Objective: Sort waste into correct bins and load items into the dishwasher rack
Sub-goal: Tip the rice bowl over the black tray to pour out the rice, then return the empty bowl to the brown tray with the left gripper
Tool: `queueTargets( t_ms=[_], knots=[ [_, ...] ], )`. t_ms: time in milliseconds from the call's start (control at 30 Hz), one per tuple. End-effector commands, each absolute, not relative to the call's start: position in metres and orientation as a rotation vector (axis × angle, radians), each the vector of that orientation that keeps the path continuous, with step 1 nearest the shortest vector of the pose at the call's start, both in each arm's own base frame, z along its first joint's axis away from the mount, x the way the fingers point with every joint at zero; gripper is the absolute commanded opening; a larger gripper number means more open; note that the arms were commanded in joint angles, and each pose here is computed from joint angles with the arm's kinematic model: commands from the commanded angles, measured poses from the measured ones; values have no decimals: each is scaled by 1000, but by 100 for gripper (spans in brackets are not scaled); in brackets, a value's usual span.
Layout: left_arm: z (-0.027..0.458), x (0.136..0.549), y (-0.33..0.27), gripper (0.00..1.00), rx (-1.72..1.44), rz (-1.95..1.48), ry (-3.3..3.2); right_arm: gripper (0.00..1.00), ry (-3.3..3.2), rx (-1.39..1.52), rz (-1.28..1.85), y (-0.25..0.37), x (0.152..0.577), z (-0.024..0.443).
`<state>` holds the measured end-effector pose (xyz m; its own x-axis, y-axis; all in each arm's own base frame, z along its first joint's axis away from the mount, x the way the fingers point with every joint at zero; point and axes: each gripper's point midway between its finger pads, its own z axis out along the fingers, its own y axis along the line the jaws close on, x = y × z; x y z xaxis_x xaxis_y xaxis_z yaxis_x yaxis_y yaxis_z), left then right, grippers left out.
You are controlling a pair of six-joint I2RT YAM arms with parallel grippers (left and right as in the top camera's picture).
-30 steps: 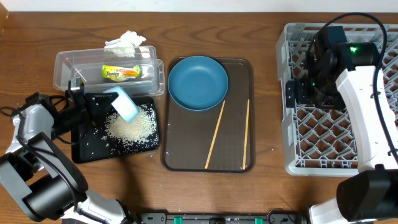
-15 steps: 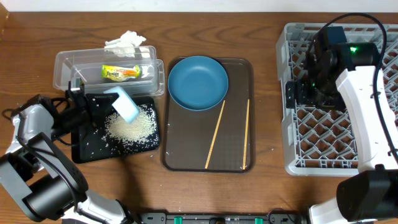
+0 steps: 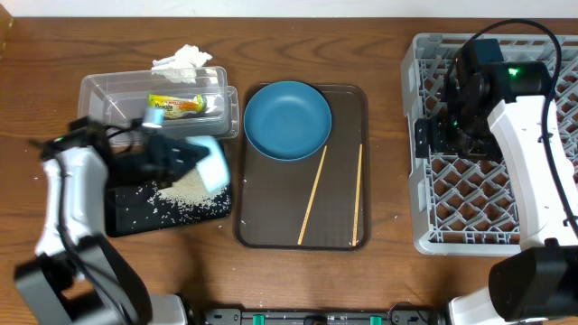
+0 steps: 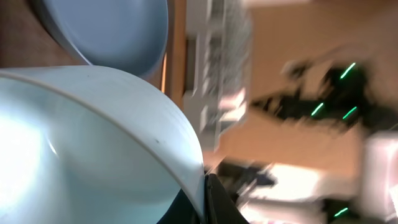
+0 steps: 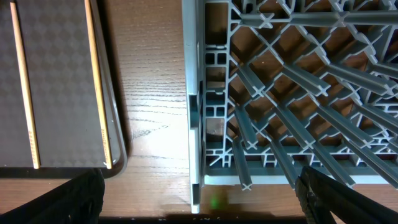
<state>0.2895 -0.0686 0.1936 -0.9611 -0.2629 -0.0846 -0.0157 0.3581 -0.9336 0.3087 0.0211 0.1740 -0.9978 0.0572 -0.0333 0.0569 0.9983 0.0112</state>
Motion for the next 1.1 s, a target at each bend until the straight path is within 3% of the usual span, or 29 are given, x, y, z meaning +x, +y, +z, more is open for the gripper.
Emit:
queueTargets(
  t_ms=[0, 500, 1067],
  knots=[
    [171, 267, -92, 6, -79, -1390, 2667, 97, 3109, 60, 5, 21, 307, 174],
    [99, 258, -186, 6, 228, -590, 2998, 97, 3115, 56, 16, 23, 306, 174],
    [72, 241, -288, 12, 488, -711, 2910, 99, 3113, 57, 29, 25, 306, 174]
  ],
)
